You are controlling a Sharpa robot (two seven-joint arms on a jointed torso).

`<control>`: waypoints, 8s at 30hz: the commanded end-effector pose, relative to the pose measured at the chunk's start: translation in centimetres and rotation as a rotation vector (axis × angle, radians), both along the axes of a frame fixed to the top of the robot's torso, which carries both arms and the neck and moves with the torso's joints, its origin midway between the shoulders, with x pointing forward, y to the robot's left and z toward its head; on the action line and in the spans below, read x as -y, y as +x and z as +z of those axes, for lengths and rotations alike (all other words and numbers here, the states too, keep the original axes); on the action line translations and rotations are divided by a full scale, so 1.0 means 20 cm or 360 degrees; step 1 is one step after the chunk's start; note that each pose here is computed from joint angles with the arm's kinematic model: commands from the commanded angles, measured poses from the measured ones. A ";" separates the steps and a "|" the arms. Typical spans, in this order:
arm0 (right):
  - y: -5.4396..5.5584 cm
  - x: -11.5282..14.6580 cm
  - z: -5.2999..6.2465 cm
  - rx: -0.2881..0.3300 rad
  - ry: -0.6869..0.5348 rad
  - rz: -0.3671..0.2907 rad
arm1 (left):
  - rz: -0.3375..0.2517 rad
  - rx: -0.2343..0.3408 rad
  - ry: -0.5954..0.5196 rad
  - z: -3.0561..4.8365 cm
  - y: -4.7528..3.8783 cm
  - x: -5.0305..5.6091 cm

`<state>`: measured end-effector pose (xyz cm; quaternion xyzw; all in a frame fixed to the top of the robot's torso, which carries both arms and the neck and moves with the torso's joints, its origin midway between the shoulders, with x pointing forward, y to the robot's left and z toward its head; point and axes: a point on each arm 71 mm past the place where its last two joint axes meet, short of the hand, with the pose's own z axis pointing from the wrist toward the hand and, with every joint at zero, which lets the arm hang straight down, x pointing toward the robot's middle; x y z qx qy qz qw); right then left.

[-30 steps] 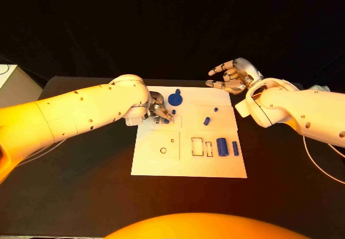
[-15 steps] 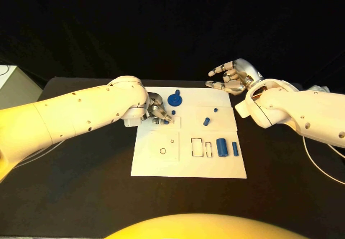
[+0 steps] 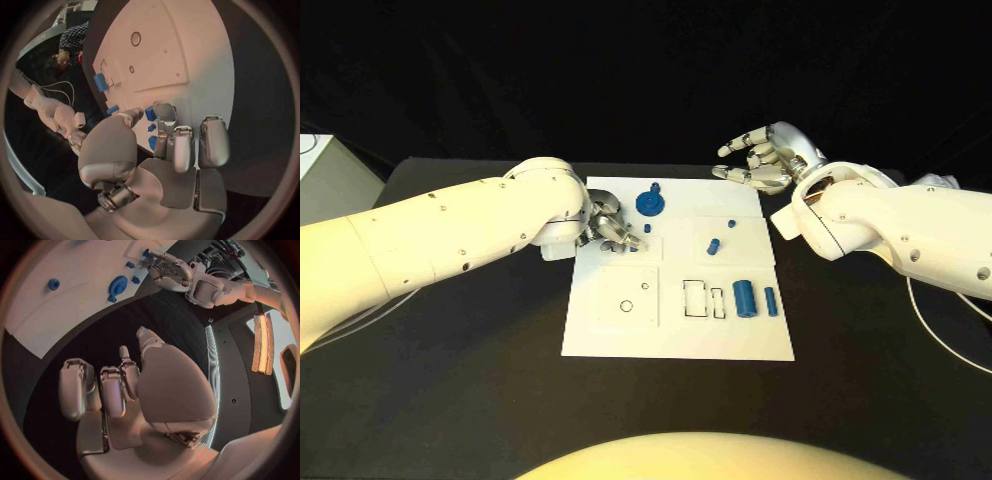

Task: Assemble the parts on the task board

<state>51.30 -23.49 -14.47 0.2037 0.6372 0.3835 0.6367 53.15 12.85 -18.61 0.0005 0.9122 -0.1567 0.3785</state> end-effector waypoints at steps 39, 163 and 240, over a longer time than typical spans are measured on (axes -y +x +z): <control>0.02 0.02 -0.02 -0.0009 -0.0011 0.0000 | 0.0292 0.0151 -0.0214 0.289 0.278 -0.16; 0.03 0.04 -0.03 -0.0033 -0.0030 -0.0002 | 0.0240 0.0132 -0.0300 0.184 0.024 -0.17; 0.02 0.04 -0.04 -0.0034 -0.0036 0.0001 | 0.0028 -0.0023 -0.0027 0.004 -0.031 -0.09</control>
